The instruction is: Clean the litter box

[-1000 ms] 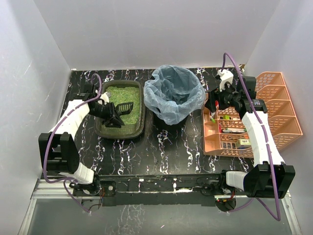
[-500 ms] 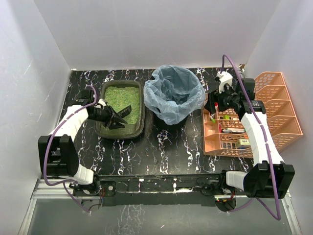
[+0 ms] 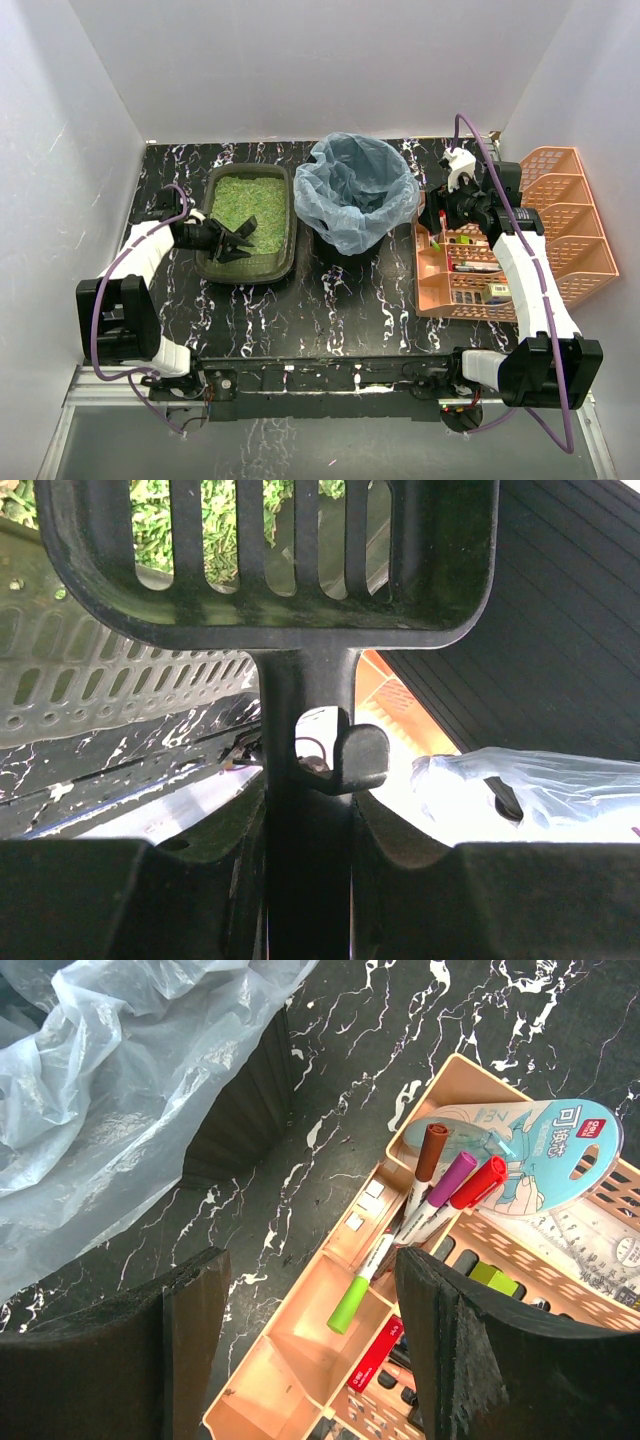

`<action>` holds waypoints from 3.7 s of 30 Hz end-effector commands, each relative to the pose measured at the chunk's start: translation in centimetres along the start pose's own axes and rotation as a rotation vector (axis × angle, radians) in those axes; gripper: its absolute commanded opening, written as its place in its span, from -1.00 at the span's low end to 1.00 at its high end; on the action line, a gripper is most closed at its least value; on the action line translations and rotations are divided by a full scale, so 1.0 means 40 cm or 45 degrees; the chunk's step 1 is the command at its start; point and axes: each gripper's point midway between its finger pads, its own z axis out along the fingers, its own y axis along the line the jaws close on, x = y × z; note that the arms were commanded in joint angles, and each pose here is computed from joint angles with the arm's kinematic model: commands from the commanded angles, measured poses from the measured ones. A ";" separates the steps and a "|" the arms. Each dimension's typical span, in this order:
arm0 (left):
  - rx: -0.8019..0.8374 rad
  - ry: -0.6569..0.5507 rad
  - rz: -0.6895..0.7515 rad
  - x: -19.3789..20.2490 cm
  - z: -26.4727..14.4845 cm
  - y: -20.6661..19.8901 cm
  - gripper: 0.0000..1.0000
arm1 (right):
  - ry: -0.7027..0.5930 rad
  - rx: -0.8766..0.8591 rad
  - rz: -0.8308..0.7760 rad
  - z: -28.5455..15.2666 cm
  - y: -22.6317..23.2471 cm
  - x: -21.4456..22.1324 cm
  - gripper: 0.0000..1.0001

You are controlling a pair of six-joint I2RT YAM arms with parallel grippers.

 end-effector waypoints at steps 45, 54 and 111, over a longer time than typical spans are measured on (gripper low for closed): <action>-0.137 -0.265 0.085 -0.228 -0.040 0.022 -1.00 | -0.108 0.013 -0.065 -0.002 -0.005 -0.032 0.45; -0.209 -0.266 0.177 -0.280 -0.025 0.025 -1.00 | -0.107 0.005 -0.062 0.000 -0.006 -0.040 0.44; -0.238 -0.529 1.460 -0.226 -0.021 0.040 -1.00 | -0.109 0.008 -0.068 -0.004 -0.005 -0.037 0.45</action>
